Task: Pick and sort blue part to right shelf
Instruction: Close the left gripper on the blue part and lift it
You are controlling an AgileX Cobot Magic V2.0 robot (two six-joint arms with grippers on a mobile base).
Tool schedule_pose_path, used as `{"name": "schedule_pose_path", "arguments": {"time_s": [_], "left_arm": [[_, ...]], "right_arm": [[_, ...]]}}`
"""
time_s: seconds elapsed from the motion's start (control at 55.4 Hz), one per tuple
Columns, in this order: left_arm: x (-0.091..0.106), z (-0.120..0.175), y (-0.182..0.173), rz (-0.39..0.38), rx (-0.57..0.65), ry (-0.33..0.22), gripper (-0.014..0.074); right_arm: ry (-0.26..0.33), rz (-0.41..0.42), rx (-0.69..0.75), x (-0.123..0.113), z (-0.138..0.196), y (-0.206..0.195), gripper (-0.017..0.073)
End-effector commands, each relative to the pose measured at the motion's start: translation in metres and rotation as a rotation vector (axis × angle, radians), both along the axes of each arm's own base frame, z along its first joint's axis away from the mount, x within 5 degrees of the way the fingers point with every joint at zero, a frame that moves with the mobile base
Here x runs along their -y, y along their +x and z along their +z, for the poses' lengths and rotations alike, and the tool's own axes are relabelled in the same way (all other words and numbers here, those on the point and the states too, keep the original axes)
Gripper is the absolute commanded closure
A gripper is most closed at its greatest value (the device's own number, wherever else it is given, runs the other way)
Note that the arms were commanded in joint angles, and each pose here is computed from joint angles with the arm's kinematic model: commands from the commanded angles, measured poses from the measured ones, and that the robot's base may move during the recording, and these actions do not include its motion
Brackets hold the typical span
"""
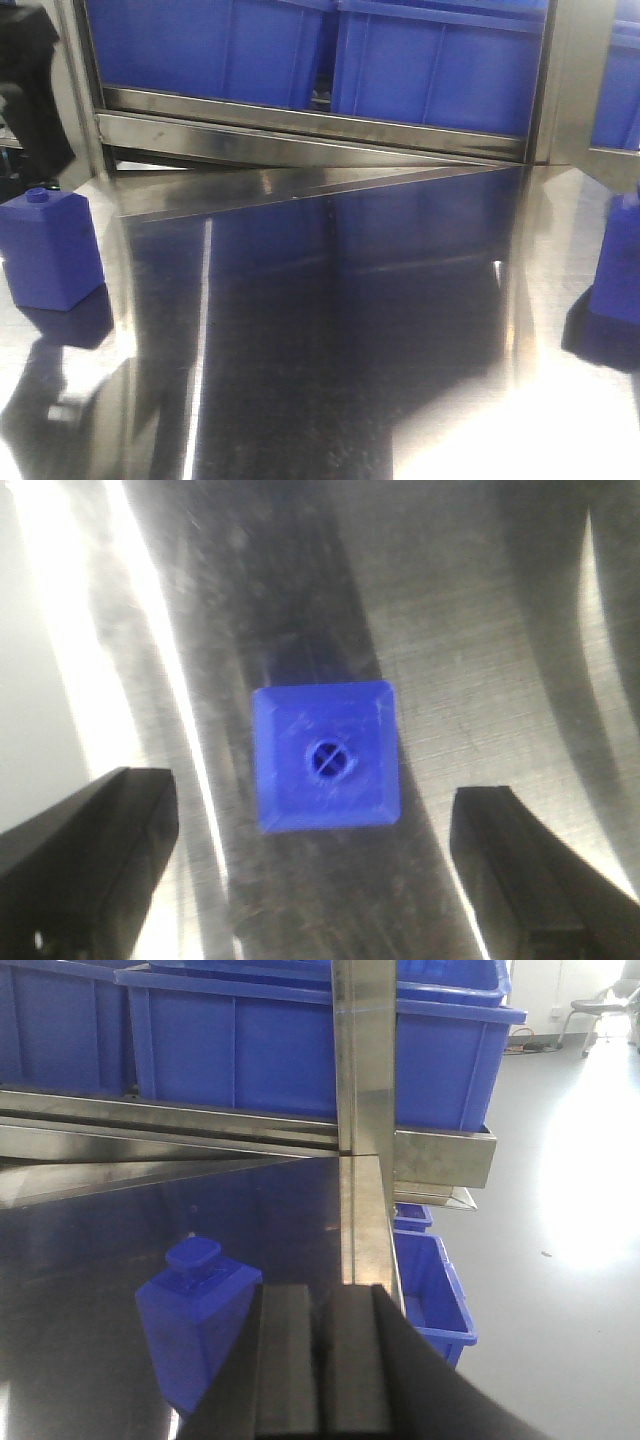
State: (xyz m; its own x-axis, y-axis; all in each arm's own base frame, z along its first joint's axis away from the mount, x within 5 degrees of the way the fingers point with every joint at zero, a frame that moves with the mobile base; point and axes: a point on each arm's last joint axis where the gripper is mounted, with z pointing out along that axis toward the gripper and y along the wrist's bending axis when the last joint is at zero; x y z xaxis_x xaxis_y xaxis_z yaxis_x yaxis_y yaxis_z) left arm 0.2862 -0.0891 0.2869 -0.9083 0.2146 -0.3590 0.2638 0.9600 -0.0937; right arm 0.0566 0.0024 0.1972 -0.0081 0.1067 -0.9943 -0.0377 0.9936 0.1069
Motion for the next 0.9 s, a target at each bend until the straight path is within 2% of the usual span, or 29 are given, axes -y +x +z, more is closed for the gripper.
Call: {"name": "schedule_pose_path", "arguments": {"time_s": [0.0,0.541,0.884], "left_arm": [[0.005,0.011,0.006,0.002,0.055,-0.038,-0.0016],[0.014,-0.042,0.033,0.015,-0.074,-0.016,0.0001],[0.014,-0.046,0.033,0.013,-0.102,-0.009,0.026]], "right_arm": [[-0.007,-0.008,0.11,0.001,0.011,-0.002,0.0519],[-0.007,-0.008,0.11,0.001,0.011,-0.002,0.0519],[-0.007,-0.009,0.119,0.001,0.012,-0.002,0.0519]]}}
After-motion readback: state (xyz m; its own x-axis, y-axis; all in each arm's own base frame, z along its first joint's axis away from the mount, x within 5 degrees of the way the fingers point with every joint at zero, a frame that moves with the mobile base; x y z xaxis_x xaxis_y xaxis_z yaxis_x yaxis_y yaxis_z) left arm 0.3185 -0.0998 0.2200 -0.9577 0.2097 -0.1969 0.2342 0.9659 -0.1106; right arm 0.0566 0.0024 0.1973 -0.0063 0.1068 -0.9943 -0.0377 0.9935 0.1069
